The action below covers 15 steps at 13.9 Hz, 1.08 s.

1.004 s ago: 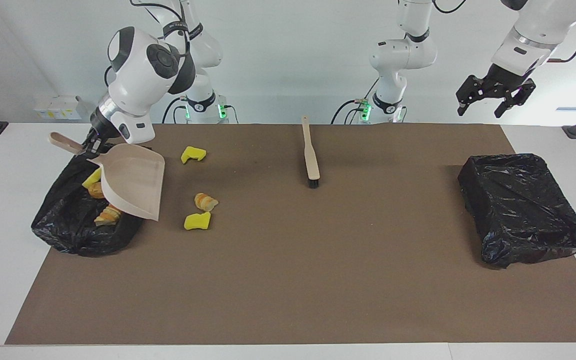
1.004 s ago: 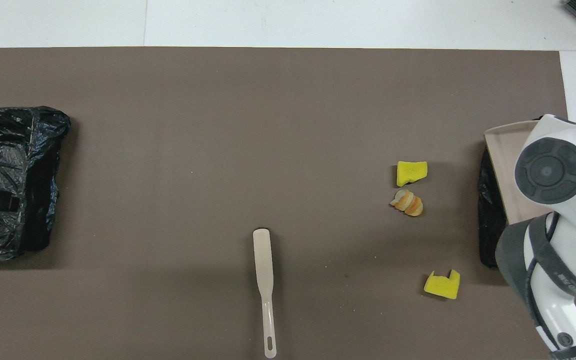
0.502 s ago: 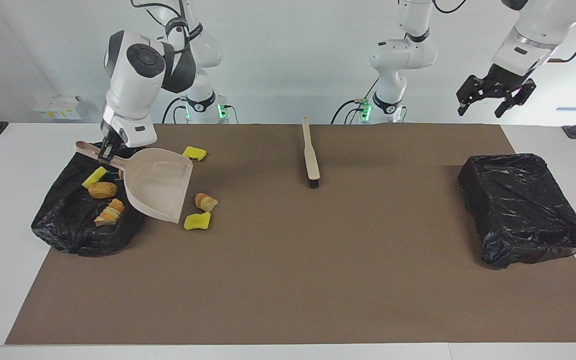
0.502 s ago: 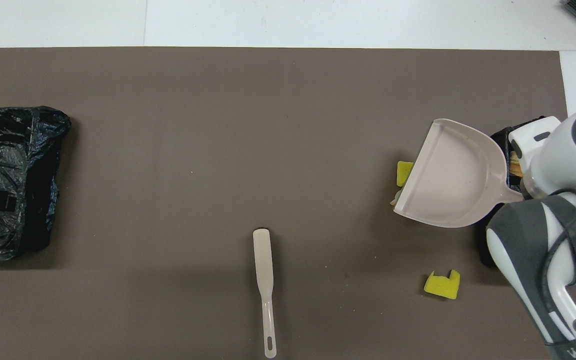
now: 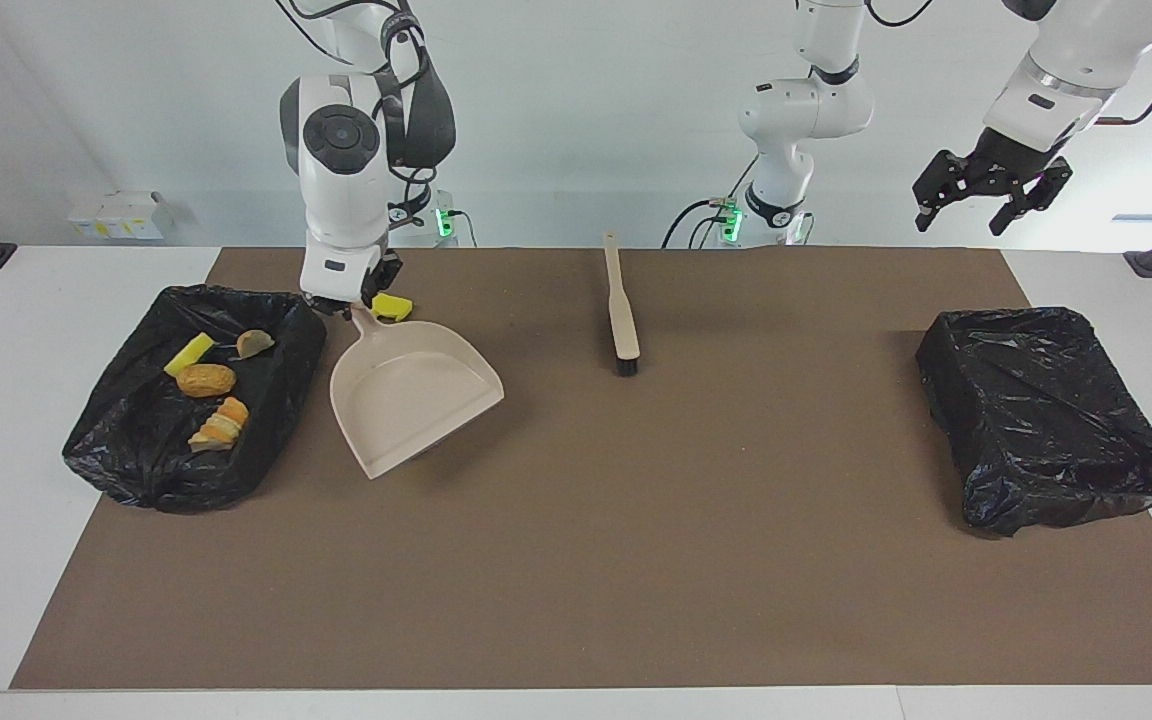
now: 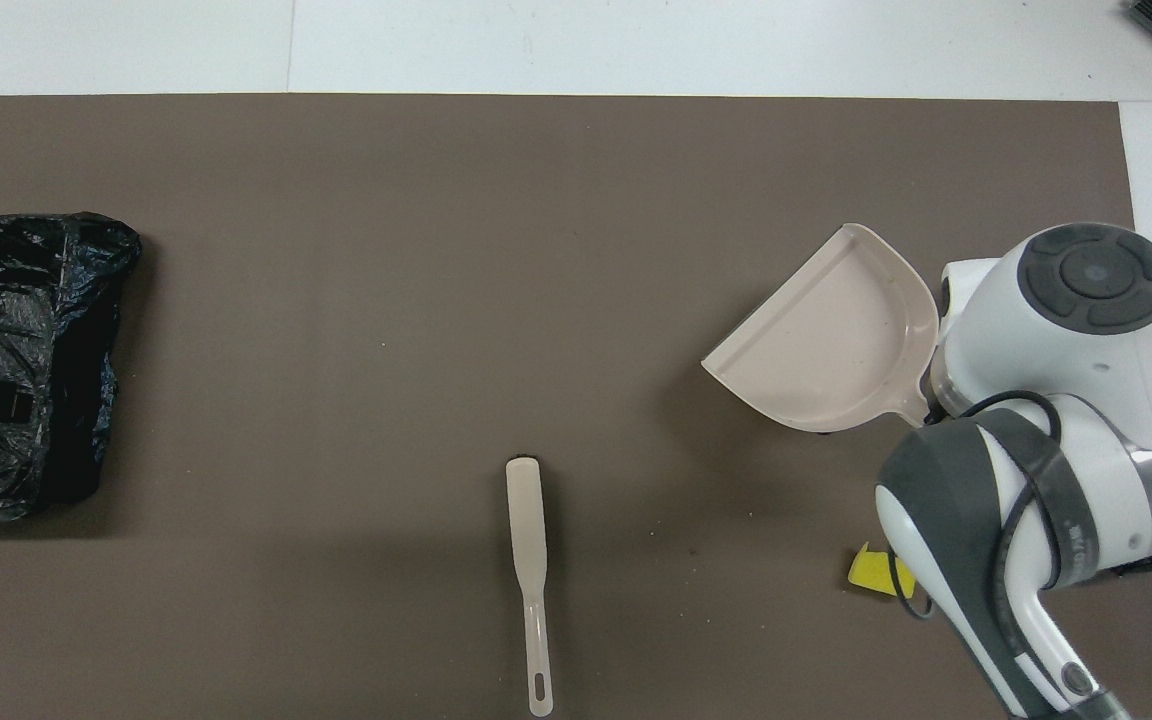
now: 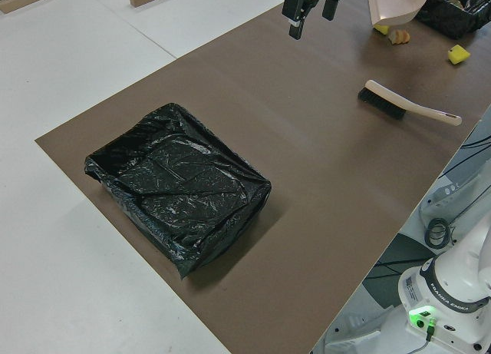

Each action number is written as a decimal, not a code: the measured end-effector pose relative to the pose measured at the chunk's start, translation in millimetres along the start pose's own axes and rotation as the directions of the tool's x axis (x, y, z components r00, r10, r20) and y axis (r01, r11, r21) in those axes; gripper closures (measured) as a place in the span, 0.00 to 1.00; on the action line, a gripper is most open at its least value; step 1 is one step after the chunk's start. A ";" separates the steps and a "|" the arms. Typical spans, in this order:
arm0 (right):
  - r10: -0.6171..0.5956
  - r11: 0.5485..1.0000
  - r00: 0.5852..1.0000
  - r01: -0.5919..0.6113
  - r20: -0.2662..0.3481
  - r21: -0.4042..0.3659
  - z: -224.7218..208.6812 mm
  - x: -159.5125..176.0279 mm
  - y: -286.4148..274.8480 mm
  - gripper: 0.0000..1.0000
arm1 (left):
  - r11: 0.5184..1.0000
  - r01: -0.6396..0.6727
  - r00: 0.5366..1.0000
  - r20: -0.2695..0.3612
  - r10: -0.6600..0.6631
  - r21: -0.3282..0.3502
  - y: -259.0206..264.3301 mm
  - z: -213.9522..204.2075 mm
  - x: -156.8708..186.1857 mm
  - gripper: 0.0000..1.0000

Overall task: Sweep and dump trash in bin
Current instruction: 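Carry the dustpan with the right gripper back to the table center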

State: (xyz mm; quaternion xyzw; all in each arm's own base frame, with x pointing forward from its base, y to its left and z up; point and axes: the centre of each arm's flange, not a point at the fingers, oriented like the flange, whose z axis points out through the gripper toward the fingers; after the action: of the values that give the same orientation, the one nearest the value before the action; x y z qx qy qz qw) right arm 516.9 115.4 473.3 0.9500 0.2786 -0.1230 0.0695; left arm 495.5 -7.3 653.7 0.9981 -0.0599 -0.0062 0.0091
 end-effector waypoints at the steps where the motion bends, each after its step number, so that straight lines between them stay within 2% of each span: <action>1: 0.043 0.998 0.999 -0.042 -0.013 0.036 -2.3 9.9 -13.1 0.69 | 1.000 0.000 1.000 0.000 0.000 0.000 0.0 0.0 0.0 0.00; 5: 0.218 0.966 0.976 -0.212 -0.022 0.149 -14.4 57.3 -73.5 0.69 | 1.000 0.000 1.000 0.000 0.000 0.000 0.0 0.0 0.0 0.00; 6: 0.287 0.945 0.958 -0.282 -0.012 0.166 -16.8 68.2 -88.7 0.69 | 1.000 0.000 1.000 0.000 0.000 0.000 0.0 0.0 0.0 0.00; 8: 0.441 0.875 0.897 -0.434 0.015 0.217 -22.0 83.7 -114.2 0.69 | 1.000 0.000 1.000 0.000 0.000 0.000 0.0 0.0 0.0 0.00; 9: 0.482 0.849 0.876 -0.474 0.026 0.234 -23.5 88.1 -121.2 0.69 | 1.000 0.000 1.000 0.000 0.000 0.000 0.0 0.0 0.0 0.00; 11: 0.490 0.843 0.871 -0.482 0.030 0.239 -23.2 99.3 -134.6 0.69 | 1.000 0.000 1.000 0.000 0.000 0.000 0.0 0.0 0.0 0.00; 15: 0.456 0.860 0.890 -0.446 0.019 0.247 -20.0 145.4 -170.3 0.69 | 1.000 0.000 1.000 0.000 0.000 0.000 0.0 0.0 0.0 0.00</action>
State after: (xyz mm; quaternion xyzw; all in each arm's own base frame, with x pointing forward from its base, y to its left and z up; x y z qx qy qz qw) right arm 546.2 336.1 442.1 0.9922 0.0326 -0.1176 -0.0267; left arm 495.5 -7.3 653.7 0.9981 -0.0599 -0.0062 0.0091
